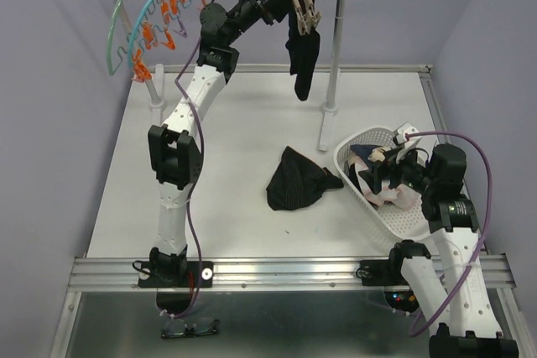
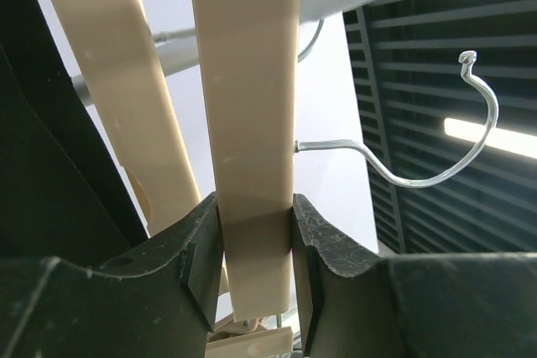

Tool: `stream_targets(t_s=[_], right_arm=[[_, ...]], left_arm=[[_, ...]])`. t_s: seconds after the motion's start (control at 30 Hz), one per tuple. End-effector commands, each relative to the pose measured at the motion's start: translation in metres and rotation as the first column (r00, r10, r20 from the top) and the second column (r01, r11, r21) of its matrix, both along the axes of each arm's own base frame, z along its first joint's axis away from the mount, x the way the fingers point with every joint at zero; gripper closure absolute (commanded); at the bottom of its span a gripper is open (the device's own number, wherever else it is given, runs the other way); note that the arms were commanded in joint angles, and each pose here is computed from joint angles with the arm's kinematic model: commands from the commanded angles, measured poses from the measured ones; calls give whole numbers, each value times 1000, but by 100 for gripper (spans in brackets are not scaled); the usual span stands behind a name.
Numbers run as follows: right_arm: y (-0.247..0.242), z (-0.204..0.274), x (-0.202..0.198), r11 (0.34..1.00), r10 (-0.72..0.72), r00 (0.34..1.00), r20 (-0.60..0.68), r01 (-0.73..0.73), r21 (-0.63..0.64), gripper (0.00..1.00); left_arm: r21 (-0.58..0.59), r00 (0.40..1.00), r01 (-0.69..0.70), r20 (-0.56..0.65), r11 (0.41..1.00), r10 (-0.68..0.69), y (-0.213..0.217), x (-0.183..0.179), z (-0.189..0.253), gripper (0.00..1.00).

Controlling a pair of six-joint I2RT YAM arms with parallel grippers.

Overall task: Remove the underwear clipped to the hanger
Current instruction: Place the hanger at the clothesline.

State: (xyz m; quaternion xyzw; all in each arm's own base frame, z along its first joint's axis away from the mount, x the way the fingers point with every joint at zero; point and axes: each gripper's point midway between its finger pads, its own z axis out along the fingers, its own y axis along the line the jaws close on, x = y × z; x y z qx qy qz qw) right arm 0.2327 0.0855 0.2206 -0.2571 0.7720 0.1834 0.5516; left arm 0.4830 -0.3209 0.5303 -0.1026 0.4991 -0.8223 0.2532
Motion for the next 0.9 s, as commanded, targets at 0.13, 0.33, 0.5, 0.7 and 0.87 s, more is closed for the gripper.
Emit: stream_targets(t_s=[0.13, 0.33, 0.5, 0.7, 0.87], right_arm=[[-2, 0, 4, 1000, 0, 999, 36, 0, -7, 0], [-3, 0, 4, 1000, 0, 999, 37, 0, -7, 0], [-3, 0, 4, 1000, 1, 999, 38, 0, -7, 0], [-3, -2, 4, 1000, 1, 999, 33, -1, -7, 0], [-4, -2, 5, 1000, -1, 1000, 30, 2, -8, 0]], left_arm=[[-140, 999, -15, 40, 990, 20, 28, -2, 41, 99], [-180, 999, -47, -13, 983, 45, 42, 25, 33, 98], [-196, 998, -66, -33, 978, 61, 52, 35, 33, 98], [-199, 998, -69, -12, 978, 68, 54, 25, 45, 97], [-234, 992, -125, -49, 964, 116, 67, 32, 54, 97]])
